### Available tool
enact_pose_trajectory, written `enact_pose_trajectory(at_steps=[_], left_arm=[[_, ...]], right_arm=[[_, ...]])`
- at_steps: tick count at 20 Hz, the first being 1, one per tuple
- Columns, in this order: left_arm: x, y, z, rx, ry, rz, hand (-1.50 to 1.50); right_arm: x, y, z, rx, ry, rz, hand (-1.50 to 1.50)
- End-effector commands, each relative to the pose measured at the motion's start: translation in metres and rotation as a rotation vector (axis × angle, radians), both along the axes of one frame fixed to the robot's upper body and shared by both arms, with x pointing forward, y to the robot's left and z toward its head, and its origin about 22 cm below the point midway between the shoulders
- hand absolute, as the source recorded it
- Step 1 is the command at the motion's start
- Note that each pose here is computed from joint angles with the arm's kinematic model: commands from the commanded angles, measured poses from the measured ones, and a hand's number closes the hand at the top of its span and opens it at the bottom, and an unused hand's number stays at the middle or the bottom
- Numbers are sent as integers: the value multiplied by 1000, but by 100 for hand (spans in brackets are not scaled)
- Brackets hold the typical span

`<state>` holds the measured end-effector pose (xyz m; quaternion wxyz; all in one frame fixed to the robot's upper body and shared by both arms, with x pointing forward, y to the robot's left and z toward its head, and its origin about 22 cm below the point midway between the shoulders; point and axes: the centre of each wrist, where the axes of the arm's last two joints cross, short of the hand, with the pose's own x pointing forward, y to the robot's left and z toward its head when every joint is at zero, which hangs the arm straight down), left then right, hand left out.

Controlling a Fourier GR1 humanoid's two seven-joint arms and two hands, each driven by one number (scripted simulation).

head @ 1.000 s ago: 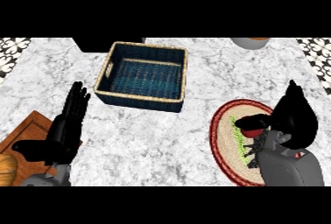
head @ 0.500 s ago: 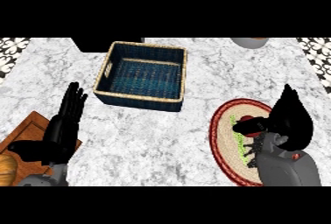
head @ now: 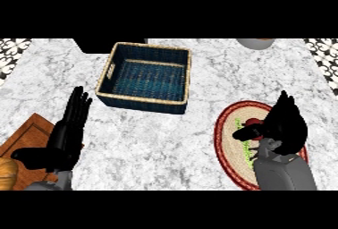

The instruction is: Pick the tomato from the placemat and place it in the basket

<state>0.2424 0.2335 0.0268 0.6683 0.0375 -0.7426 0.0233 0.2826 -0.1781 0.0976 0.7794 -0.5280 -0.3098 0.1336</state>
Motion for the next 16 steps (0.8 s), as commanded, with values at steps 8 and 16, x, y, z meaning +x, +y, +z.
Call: enact_pose_trajectory(at_steps=[8,16], left_arm=[[4,6,22,11,6,-6,0],[6,-3,20,1,9,10,0]], right_arm=[[8,-10,-21,10,87,-190,-150],[17,-22,-37,40,132,-195,-150]])
